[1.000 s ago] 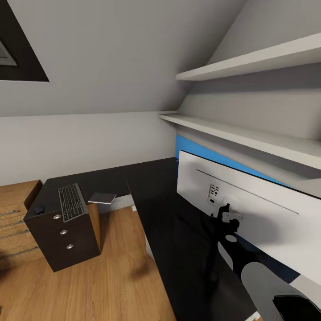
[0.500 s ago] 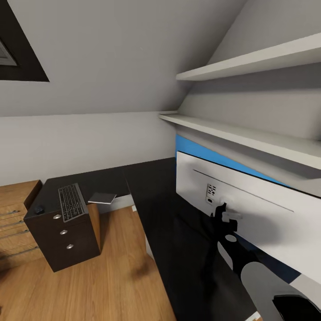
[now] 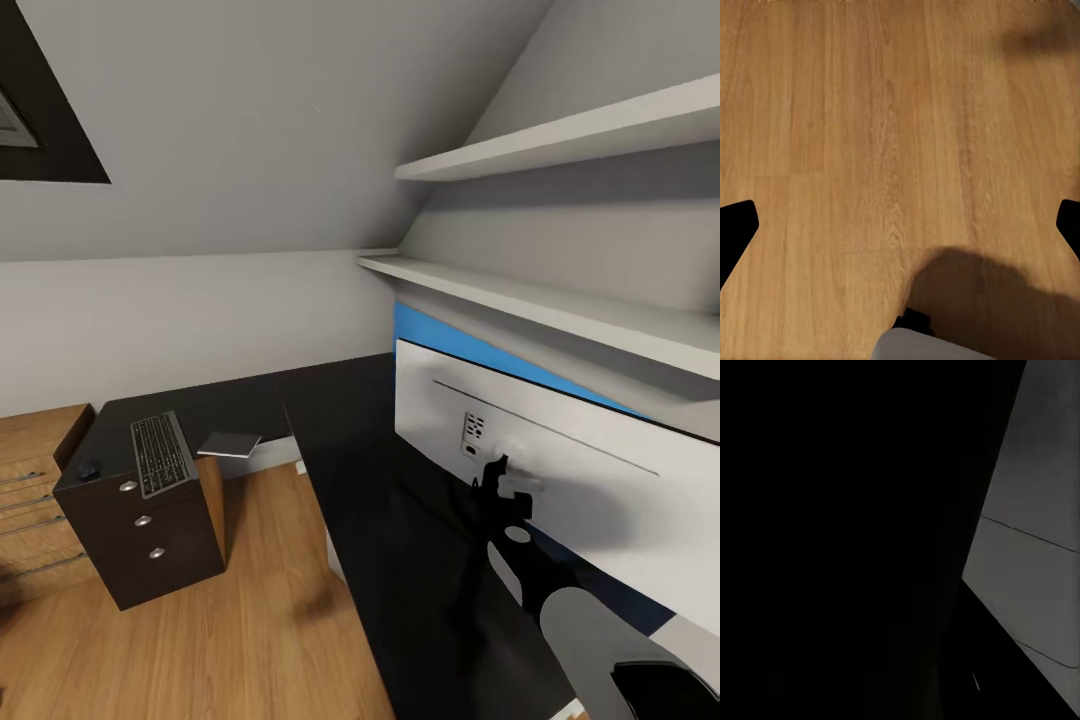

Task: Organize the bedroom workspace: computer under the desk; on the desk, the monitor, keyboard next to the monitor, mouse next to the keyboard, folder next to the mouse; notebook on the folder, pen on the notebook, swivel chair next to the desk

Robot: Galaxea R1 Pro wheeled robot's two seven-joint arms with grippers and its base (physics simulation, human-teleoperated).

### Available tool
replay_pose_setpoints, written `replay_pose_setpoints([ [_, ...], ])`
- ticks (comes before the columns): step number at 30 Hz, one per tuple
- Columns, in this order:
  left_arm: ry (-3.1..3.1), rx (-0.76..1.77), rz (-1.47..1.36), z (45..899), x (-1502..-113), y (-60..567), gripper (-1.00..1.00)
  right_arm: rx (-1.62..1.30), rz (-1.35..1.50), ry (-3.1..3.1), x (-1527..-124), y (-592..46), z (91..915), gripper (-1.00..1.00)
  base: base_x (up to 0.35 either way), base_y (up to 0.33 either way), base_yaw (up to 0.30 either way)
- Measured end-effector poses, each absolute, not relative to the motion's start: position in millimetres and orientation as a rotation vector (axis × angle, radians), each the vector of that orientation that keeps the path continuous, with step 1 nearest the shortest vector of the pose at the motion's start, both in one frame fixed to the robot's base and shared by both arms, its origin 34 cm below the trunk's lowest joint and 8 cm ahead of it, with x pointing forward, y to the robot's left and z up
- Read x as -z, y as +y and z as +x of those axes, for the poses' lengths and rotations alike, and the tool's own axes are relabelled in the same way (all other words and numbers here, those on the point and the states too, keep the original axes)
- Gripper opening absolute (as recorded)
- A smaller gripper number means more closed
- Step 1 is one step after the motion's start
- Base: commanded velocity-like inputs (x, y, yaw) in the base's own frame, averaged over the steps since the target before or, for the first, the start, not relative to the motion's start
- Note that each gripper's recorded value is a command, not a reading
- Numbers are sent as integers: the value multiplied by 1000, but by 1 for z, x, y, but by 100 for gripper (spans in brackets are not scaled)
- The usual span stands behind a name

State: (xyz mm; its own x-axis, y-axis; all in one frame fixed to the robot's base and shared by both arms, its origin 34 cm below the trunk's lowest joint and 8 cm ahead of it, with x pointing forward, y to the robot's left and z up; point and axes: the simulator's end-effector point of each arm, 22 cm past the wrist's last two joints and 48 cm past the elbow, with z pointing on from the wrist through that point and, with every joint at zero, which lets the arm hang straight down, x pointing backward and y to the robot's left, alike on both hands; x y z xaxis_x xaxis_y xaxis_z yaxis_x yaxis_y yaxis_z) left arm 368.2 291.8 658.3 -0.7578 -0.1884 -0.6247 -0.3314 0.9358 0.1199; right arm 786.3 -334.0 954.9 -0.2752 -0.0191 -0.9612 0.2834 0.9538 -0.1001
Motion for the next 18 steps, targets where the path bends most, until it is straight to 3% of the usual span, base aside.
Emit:
replay_pose_setpoints([
  [9, 2449, -298, -367, 368, -658, 293, 100, 295, 191, 1831, -955, -334, 787, -100, -20, 18, 0],
  [18, 2449, -297, -367, 368, -658, 293, 100, 295, 190, 1831, -954, -334, 787, -100, -223, 199, 0],
])
